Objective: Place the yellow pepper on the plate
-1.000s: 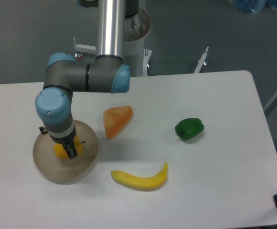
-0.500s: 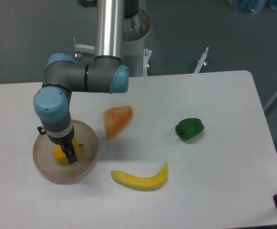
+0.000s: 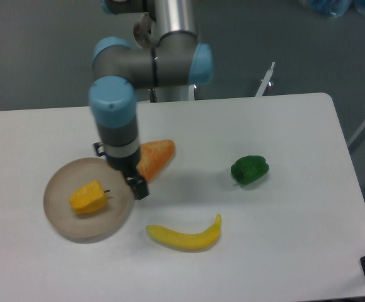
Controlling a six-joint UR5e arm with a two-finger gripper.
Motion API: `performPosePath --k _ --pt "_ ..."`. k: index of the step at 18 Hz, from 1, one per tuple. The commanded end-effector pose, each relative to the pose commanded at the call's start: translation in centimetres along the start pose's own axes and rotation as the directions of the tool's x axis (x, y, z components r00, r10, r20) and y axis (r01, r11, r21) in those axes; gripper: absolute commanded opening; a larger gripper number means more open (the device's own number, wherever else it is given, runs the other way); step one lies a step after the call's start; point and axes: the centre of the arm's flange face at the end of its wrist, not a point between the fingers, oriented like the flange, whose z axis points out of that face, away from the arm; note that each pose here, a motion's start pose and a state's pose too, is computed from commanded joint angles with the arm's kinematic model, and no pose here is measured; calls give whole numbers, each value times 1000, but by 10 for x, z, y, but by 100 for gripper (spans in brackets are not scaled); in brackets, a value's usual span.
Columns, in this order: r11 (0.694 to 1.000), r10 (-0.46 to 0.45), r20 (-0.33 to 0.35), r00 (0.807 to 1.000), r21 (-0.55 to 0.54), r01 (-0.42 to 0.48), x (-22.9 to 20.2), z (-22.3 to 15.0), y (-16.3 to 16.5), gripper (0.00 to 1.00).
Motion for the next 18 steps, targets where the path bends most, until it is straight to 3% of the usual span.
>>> performPosePath --k 5,10,12,18 --pt "998 59 -8 998 -32 -60 -28 -2 65 100" --pt "990 126 -57 990 -58 -129 -37 21 133 100" --pt "983 169 -83 982 -54 -174 -39 33 149 100" --pt "988 145 -72 987 -50 -149 -42 27 169 100"
